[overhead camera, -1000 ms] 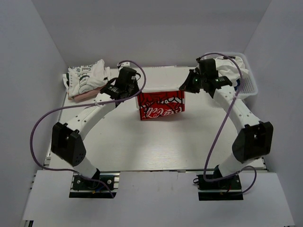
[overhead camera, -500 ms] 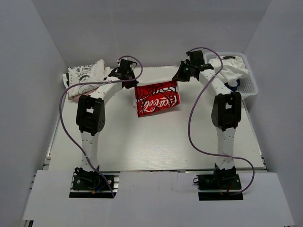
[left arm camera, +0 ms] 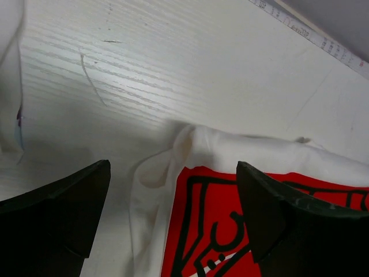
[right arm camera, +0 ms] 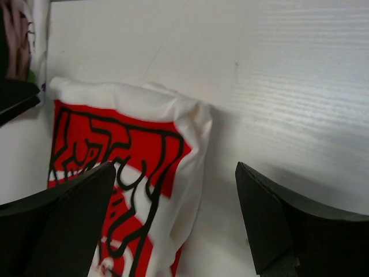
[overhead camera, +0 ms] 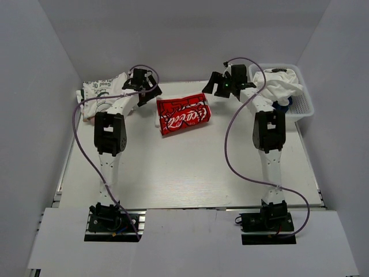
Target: Fold and stack the t-shirts
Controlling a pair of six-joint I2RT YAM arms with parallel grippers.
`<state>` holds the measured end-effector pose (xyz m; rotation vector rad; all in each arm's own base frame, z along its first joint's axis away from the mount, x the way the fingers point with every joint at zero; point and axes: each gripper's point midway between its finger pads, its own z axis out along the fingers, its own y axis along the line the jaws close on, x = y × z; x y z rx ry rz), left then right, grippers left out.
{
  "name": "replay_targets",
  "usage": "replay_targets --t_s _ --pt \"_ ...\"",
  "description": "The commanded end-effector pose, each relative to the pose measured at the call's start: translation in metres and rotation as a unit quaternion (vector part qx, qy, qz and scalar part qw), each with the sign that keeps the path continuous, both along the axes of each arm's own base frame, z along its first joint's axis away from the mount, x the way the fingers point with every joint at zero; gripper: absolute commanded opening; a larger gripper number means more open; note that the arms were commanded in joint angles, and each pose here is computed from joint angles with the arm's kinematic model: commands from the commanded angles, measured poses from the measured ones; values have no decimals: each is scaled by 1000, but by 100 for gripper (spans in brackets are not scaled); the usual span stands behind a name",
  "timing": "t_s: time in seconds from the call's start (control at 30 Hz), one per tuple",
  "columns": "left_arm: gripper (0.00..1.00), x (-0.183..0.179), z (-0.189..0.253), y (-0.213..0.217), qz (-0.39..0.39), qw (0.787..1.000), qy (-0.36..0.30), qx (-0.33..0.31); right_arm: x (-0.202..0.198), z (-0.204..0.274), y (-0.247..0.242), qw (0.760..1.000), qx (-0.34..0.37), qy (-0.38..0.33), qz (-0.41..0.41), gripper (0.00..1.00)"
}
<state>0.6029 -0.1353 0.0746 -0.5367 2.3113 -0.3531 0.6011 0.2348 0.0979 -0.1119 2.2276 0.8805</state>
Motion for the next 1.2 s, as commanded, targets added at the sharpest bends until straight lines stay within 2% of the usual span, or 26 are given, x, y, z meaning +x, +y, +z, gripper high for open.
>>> replay_targets --t_s 0.0,0.03,0.07,0.13,0.17,0.2,0.27,0.3,0.33,0.43,0.47,0.6,0.73,0.77,0.8,0.87,0.9,0.93,1.0,1.03,1.07,1.1,1.13,1.17 --pt "100 -4 79 -6 -8 998 -67 -13 -25 142 5 989 19 -142 37 90" --pt "100 -7 97 -7 -17 996 -86 -16 -33 143 7 989 21 -137 44 90" --pt "100 -4 104 -7 -17 994 -102 -19 -49 118 9 993 17 -105 54 90" --pt "100 -8 98 -12 -32 995 -95 -23 -76 143 19 990 33 -112 84 90" --pt "100 -12 99 -25 -51 994 -93 -34 -88 121 21 991 31 -89 92 90" --pt "100 -13 99 -28 -60 993 -92 -40 -100 131 26 990 44 -90 102 90" --pt "100 -17 93 -48 -90 990 -88 -58 -119 125 41 987 65 -83 125 90" --pt "100 -21 74 -60 -117 987 -74 -78 -121 114 45 986 73 -76 128 90" --pt "100 -23 68 -65 -123 986 -64 -93 -131 106 50 985 88 -48 137 90" --pt "100 -34 34 -71 -132 985 -23 -109 -129 81 62 979 132 -12 156 90" --pt "100 -38 27 -70 -128 985 -13 -112 -126 52 64 978 139 18 155 90" --pt "100 -53 5 -71 -135 984 4 -118 -129 -6 66 974 156 99 131 90" --pt "100 -66 -12 -66 -130 985 19 -113 -148 -56 55 973 131 164 97 90" --pt "100 -76 -24 -65 -131 984 36 -114 -155 -75 46 974 108 184 69 90" --pt "100 -80 -24 -66 -134 983 40 -117 -157 -67 45 977 99 173 70 90" --pt "98 -94 -29 -67 -140 982 50 -113 -183 -87 36 974 72 211 52 90" --pt "97 -102 -30 -70 -151 981 52 -106 -187 -74 39 977 66 193 55 90" --pt "97 -114 -27 -67 -151 981 55 -106 -215 -93 32 971 52 227 53 90" --pt "96 -133 -20 -79 -183 978 44 -93 -231 -80 36 977 31 206 55 90" --pt "96 -154 -31 -77 -186 977 62 -83 -250 -83 29 976 17 213 50 90" --pt "95 -167 -13 -81 -195 976 53 -83 -277 -94 27 971 0 231 61 90" --pt "95 -181 -9 -87 -211 974 48 -67 -298 -93 23 971 -13 231 67 90" --pt "95 -207 -24 -80 -208 974 73 -53 -308 -78 22 974 -16 215 72 90" --pt "95 -215 -2 -79 -208 976 47 -47 -341 -94 13 968 -39 235 75 90"
